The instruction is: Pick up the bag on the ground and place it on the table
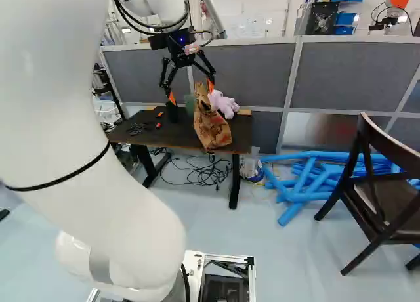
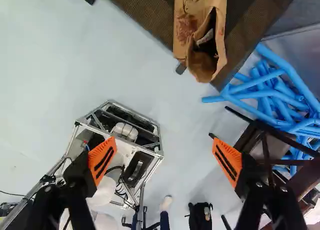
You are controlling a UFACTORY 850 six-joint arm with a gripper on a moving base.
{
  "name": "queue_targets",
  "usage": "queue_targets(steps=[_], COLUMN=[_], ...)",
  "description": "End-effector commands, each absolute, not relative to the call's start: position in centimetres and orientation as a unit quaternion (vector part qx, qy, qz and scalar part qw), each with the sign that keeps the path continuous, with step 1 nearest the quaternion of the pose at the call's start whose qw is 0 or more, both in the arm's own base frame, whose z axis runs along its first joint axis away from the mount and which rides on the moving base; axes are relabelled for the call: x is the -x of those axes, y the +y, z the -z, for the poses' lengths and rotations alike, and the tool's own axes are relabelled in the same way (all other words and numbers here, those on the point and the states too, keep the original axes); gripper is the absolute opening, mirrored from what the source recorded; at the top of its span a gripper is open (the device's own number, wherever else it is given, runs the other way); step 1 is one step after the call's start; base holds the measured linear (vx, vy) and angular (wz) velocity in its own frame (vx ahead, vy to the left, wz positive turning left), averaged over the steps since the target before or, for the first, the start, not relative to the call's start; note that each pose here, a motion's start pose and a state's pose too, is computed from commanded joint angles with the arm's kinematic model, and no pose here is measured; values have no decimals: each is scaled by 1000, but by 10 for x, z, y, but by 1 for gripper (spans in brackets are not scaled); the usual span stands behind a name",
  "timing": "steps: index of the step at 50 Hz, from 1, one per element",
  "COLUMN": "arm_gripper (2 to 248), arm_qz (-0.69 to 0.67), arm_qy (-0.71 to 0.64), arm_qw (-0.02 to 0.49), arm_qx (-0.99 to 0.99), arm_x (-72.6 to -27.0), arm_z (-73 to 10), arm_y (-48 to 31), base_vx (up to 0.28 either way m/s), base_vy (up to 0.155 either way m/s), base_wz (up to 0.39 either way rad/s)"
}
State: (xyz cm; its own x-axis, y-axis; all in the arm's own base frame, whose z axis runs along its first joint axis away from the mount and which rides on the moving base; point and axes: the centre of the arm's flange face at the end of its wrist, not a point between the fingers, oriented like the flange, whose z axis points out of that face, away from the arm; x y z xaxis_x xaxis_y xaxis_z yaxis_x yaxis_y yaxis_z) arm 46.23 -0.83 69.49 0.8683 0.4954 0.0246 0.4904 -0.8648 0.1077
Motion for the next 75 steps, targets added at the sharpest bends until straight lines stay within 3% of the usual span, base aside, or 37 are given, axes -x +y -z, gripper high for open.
queue_targets(steps=[75], arm_gripper=[247], arm_qz=[-56], arm_qy=[245], arm_qw=[53], arm_qx=[-966], arm_x=[-463], arm_z=[-674], arm_y=[-8], base_vx=[-4], base_vy=[0], base_wz=[0])
